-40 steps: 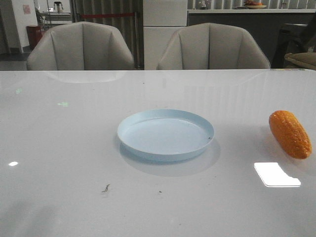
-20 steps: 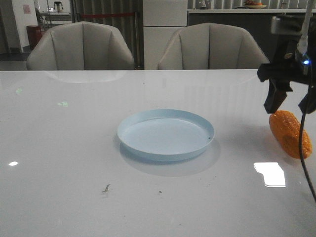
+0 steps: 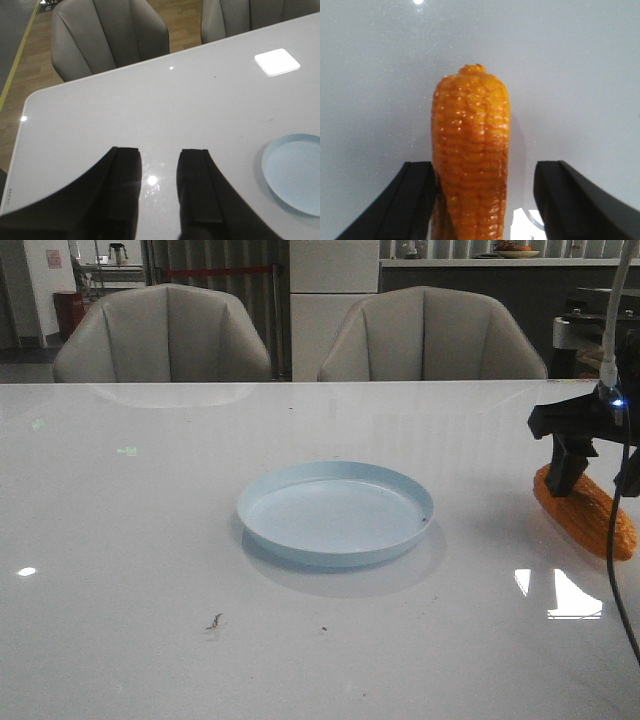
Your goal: Place corn on plate with both arms
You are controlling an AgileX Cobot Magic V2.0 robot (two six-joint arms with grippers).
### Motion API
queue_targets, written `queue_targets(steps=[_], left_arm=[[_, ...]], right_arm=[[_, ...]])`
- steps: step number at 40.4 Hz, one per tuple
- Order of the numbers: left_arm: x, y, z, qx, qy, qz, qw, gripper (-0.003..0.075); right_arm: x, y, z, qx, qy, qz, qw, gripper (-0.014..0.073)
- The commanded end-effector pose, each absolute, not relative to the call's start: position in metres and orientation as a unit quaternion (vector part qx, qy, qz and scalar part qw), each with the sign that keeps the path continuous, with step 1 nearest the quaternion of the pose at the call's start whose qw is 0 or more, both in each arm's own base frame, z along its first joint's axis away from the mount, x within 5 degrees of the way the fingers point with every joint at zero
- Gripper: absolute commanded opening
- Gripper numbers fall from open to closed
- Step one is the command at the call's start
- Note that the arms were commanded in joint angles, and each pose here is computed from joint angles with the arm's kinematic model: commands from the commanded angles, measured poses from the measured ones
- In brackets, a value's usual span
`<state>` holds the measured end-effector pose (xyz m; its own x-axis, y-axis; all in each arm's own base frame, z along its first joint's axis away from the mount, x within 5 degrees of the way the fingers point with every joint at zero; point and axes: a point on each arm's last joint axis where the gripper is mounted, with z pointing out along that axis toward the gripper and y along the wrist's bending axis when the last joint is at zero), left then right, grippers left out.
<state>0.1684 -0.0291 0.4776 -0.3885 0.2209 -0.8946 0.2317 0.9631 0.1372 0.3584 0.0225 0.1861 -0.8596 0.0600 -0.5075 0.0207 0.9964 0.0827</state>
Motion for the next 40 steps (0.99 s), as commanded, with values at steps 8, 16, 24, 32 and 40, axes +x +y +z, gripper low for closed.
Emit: queue_targets(steps=[8, 16, 24, 32, 40], left_arm=[[0.164, -0.029, 0.479, 0.132, 0.811, -0.01, 0.569, 0.028], [0.165, -0.03, 0.48, 0.131, 0.806, -0.01, 0.577, 0.028], [0.165, -0.03, 0.481, 0.131, 0.805, -0.01, 0.579, 0.028], [0.165, -0.03, 0.481, 0.13, 0.803, -0.01, 0.581, 0.028], [0.165, -0.03, 0.481, 0.13, 0.803, -0.01, 0.581, 0.028]], right_arm=[[0.366, 0.019, 0.215, 0.013, 0.941, 0.031, 0.337, 0.0528], [0.367, 0.019, 0.204, 0.014, 0.949, 0.031, 0.312, 0.0528], [0.367, 0.02, 0.199, 0.016, 0.952, 0.032, 0.304, 0.051], [0.367, 0.02, 0.192, 0.016, 0.957, 0.032, 0.287, 0.0289], [0.378, 0.025, 0.218, 0.009, 0.952, 0.036, 0.304, 0.0219]])
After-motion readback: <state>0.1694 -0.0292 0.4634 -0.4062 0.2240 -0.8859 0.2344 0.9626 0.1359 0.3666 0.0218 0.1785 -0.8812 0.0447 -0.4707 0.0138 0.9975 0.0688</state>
